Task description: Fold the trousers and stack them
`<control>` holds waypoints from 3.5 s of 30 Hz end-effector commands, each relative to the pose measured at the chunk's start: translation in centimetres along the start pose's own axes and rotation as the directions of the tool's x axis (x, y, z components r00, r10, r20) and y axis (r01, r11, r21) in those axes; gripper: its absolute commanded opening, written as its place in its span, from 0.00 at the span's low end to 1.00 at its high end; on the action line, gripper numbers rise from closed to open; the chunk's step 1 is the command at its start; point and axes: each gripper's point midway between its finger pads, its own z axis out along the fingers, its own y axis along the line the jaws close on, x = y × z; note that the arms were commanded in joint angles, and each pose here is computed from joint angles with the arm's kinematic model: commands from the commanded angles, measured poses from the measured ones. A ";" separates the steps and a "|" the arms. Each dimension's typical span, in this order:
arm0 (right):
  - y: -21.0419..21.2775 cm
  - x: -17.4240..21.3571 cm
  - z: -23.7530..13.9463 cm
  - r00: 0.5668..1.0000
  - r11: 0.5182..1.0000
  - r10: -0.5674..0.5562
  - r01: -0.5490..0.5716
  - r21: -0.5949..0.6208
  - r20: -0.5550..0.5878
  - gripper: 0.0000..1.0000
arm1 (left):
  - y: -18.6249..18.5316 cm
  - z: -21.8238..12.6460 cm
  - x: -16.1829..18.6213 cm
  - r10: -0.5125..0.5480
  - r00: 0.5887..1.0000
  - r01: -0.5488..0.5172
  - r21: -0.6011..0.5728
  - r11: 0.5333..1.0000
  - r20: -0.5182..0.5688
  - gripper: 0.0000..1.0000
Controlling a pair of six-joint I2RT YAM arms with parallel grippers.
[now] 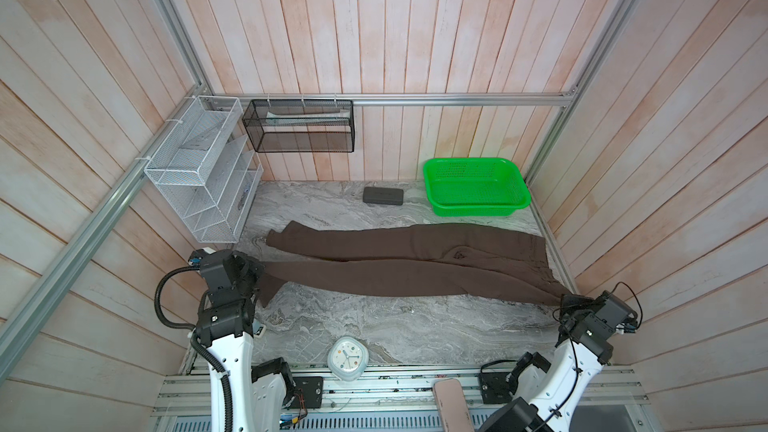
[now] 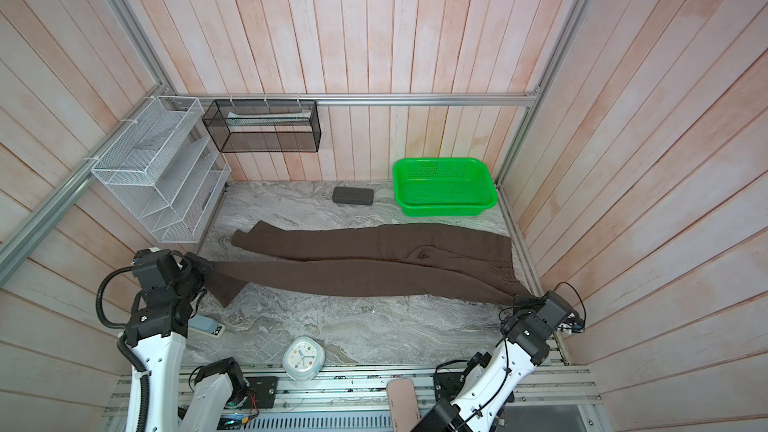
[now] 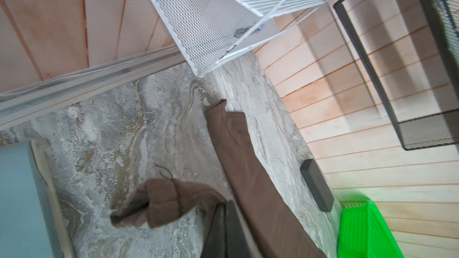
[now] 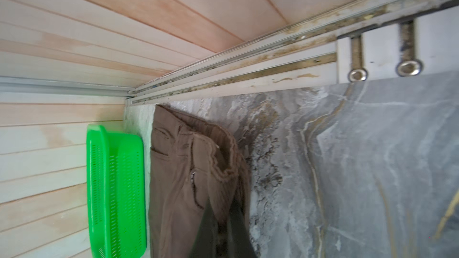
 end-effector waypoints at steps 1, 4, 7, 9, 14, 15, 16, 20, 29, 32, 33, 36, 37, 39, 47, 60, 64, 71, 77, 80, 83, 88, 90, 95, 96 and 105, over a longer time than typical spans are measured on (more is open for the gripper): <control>-2.0 -0.8 0.4 0.999 0.998 0.001 -0.004 0.060 0.052 0.00 | 2.0 0.5 -0.1 -0.025 0.999 0.028 -0.065 0.998 0.045 0.00; -3.1 -1.0 0.7 0.998 0.996 0.019 -0.025 0.086 0.067 0.00 | 3.4 1.1 0.7 -0.040 0.998 0.044 -0.099 0.994 0.047 0.00; -3.8 -1.3 0.9 0.996 0.993 0.025 -0.034 0.109 0.085 0.00 | 4.4 1.4 1.1 -0.046 0.998 0.052 -0.127 0.991 0.052 0.00; -4.3 -1.7 0.9 0.994 0.991 0.024 -0.038 0.130 0.103 0.00 | 5.1 1.6 1.3 -0.048 0.997 0.057 -0.150 0.987 0.058 0.00; -4.9 -2.9 0.9 0.989 0.983 0.015 -0.041 0.176 0.146 0.00 | 6.6 1.9 1.9 -0.042 0.997 0.052 -0.194 0.980 0.060 0.00; -4.9 -3.0 0.8 0.989 0.982 0.010 -0.038 0.185 0.150 0.00 | 6.8 1.8 2.0 -0.040 0.997 0.051 -0.200 0.978 0.060 0.00; -4.9 -3.2 0.8 0.988 0.981 0.001 -0.031 0.192 0.153 0.00 | 6.9 1.8 2.0 -0.037 0.998 0.048 -0.204 0.978 0.059 0.07; -4.7 -3.8 0.7 0.987 0.976 -0.023 -0.012 0.216 0.158 0.22 | 6.9 1.5 2.2 -0.028 0.998 0.038 -0.206 0.978 0.052 0.38; -0.9 -3.1 -0.1 0.999 0.989 -0.020 0.015 0.147 0.033 0.80 | 4.1 -0.9 0.2 0.008 0.998 0.001 -0.142 0.990 0.062 0.65; 2.1 -2.1 -0.6 0.999 0.998 -0.005 0.008 0.056 -0.044 0.81 | 1.5 -1.3 -0.4 0.022 0.999 -0.020 -0.047 0.999 0.039 0.66; 3.2 -1.8 -0.7 0.998 1.000 -0.001 0.002 0.024 -0.063 0.81 | 0.6 -1.2 -0.5 0.025 0.999 -0.024 -0.014 1.000 0.020 0.66; 7.4 -0.6 -0.7 0.991 0.994 -0.060 0.049 -0.099 -0.118 0.75 | -2.4 -0.2 0.7 0.064 0.994 -0.054 0.106 0.993 -0.094 0.66; 8.8 0.1 -0.4 0.984 0.989 -0.108 0.093 -0.112 -0.139 0.74 | -3.3 0.2 1.3 0.086 0.987 -0.068 0.131 0.989 -0.137 0.66; 11.2 2.2 0.6 0.954 0.970 -0.228 0.205 -0.133 -0.196 0.72 | -4.9 1.0 2.9 0.164 0.966 -0.133 0.157 0.978 -0.198 0.64; 12.4 9.2 8.1 0.799 0.886 -0.455 0.449 -0.112 -0.395 0.56 | -8.1 4.4 8.2 0.359 0.871 -0.311 0.189 0.931 -0.336 0.60; 9.8 11.2 17.7 0.681 0.789 -0.524 0.615 0.011 -0.511 0.30 | -10.2 10.9 9.7 0.456 0.806 -0.429 0.157 0.889 -0.378 0.58; 10.3 11.5 20.4 0.682 0.787 -0.513 0.616 0.032 -0.522 0.29 | -10.8 12.2 9.5 0.468 0.801 -0.445 0.151 0.883 -0.373 0.58; 14.0 11.9 23.7 0.712 0.808 -0.508 0.589 0.020 -0.484 0.30 | -11.9 14.5 8.4 0.470 0.808 -0.450 0.143 0.882 -0.355 0.60; 15.9 12.6 22.9 0.709 0.809 -0.520 0.587 -0.008 -0.476 0.33 | -12.1 16.4 7.1 0.462 0.817 -0.451 0.115 0.885 -0.346 0.63; 16.0 12.1 20.3 0.724 0.813 -0.530 0.581 -0.024 -0.441 0.39 | -11.8 17.2 6.8 0.469 0.814 -0.469 0.086 0.879 -0.343 0.64; 16.2 11.4 17.4 0.733 0.810 -0.549 0.585 -0.039 -0.402 0.49 | -10.8 18.2 6.3 0.470 0.815 -0.490 0.030 0.871 -0.338 0.66; 17.2 11.1 12.7 0.727 0.792 -0.592 0.604 -0.087 -0.347 0.54 | -9.1 20.4 6.2 0.477 0.800 -0.531 -0.059 0.845 -0.364 0.67; 17.4 11.3 11.4 0.722 0.787 -0.604 0.608 -0.108 -0.337 0.54 | -7.8 21.3 6.7 0.474 0.789 -0.548 -0.098 0.831 -0.391 0.67; 17.9 12.1 9.0 0.704 0.770 -0.631 0.619 -0.153 -0.326 0.54 | -3.9 22.1 8.0 0.430 0.794 -0.542 -0.180 0.821 -0.430 0.72; 18.0 12.3 8.6 0.699 0.766 -0.637 0.622 -0.161 -0.325 0.54 | -3.3 22.2 8.2 0.413 0.803 -0.525 -0.184 0.831 -0.430 0.72; 18.2 13.1 6.7 0.663 0.731 -0.678 0.652 -0.201 -0.316 0.54 | -1.1 24.4 10.1 0.350 0.823 -0.469 -0.187 0.863 -0.448 0.74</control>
